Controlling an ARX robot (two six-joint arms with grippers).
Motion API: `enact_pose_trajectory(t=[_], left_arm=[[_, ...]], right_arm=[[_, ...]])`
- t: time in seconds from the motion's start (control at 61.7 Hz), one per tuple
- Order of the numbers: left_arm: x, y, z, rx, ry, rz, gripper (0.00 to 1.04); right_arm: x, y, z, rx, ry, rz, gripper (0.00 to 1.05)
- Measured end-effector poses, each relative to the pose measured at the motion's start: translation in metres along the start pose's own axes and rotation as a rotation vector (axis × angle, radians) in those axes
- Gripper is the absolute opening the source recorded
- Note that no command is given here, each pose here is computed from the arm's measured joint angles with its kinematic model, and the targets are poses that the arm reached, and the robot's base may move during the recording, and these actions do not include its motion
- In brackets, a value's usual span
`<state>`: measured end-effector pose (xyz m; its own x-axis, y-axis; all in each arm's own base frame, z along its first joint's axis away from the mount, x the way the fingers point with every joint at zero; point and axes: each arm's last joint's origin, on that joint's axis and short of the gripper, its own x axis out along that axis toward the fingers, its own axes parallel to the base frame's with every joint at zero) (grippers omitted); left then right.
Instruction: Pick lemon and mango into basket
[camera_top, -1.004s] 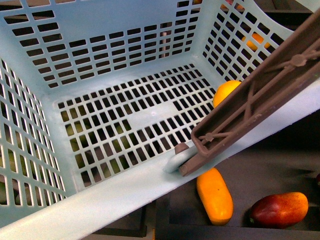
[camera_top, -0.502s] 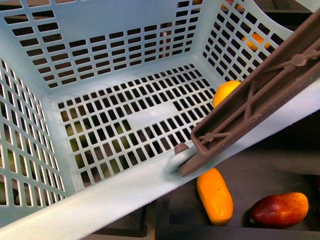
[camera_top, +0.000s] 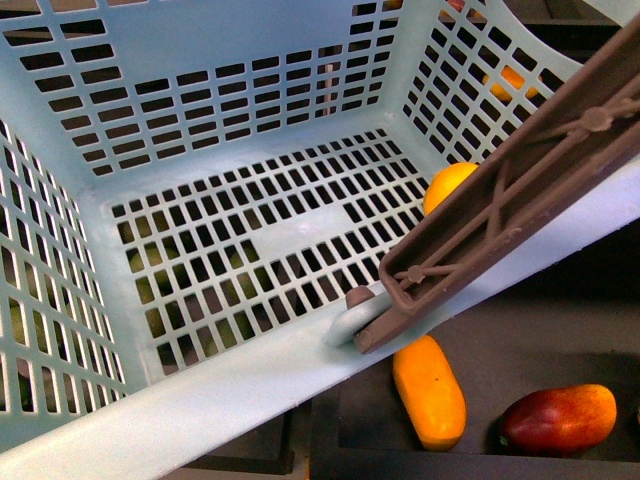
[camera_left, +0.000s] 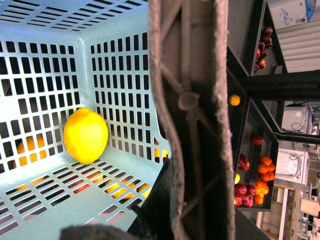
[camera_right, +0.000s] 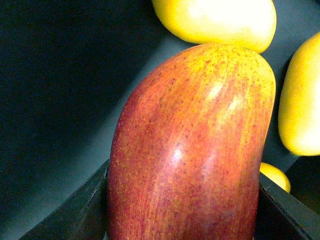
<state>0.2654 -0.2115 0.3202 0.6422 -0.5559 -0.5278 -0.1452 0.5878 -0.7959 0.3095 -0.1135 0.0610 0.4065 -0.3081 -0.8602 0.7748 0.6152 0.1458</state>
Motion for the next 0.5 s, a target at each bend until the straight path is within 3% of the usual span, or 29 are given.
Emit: enact_pose_trajectory(t=[0.502], left_arm=[[0.0,0.0,0.0,0.0,0.0,0.0,0.05]], right_arm=[[-0.142,-0.001,0.009,-0.155,-0.124,0.31,0.64]])
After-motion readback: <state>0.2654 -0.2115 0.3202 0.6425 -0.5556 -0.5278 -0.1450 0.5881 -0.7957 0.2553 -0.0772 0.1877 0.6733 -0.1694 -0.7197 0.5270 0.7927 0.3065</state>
